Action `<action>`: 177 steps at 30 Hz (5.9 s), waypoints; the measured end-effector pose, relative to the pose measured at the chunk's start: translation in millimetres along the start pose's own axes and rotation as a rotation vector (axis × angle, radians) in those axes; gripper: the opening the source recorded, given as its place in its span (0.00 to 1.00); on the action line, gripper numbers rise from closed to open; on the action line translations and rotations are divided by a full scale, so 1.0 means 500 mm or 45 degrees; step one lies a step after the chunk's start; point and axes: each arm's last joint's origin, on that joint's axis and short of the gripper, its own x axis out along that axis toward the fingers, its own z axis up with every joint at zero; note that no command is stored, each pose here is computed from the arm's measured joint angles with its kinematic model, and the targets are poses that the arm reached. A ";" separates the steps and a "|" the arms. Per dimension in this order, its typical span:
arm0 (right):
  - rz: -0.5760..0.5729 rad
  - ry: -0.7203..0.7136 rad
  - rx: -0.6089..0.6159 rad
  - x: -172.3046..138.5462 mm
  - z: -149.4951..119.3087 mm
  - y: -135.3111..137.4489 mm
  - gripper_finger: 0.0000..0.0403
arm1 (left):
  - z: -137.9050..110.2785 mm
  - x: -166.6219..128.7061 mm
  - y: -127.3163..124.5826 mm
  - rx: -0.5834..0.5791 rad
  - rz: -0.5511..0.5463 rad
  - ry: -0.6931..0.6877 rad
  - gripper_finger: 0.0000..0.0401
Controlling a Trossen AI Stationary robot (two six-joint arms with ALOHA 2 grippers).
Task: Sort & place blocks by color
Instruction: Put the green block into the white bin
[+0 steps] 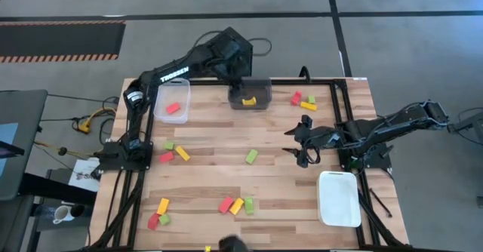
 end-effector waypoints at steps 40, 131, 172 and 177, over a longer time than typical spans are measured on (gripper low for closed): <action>0.244 0.190 0.109 0.060 0.035 0.203 0.76 | -0.409 0.130 -0.614 0.700 -0.346 -0.361 0.71; 0.222 0.278 0.089 -0.183 -0.027 0.191 0.76 | -0.212 0.394 -0.871 0.632 -0.300 -0.342 0.52; 0.371 0.350 0.042 -0.216 -0.049 0.214 0.76 | -0.090 0.356 -0.547 -0.642 0.564 0.091 0.68; 0.362 0.356 -0.006 -0.215 -0.052 0.211 0.76 | -0.072 0.355 -0.462 -0.690 0.651 0.171 0.74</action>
